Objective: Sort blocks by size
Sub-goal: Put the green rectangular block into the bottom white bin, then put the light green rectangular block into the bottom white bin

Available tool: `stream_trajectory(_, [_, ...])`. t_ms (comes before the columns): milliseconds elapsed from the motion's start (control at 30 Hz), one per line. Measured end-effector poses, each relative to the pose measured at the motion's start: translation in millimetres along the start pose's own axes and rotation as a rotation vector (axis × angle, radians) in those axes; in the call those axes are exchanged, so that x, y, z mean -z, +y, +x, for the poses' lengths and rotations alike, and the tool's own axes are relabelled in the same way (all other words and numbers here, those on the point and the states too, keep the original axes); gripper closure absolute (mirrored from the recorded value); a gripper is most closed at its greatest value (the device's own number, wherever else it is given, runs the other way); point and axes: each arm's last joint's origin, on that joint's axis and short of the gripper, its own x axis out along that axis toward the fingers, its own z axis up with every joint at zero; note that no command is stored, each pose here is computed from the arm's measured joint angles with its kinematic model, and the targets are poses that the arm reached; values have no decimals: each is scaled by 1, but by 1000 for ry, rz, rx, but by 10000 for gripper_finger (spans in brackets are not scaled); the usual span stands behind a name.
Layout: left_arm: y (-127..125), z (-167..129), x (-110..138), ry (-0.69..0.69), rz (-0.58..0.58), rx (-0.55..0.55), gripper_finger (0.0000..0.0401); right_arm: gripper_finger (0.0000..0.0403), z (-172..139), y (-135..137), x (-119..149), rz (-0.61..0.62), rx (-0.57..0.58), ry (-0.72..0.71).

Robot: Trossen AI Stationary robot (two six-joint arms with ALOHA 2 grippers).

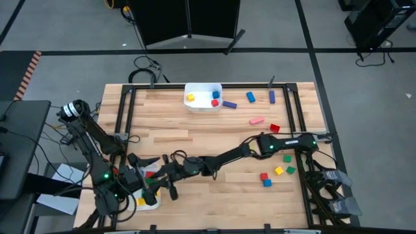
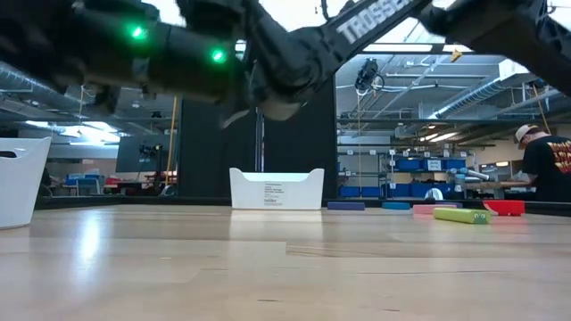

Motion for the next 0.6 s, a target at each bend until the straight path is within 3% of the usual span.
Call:
stream_trajectory(333, [0,0,0,0,5,-1,39,281,19,-15,18,9,11,31])
stream_trajectory(600, [0,0,0,0,4,-1,39,218,19,-18,17,8,-14,29])
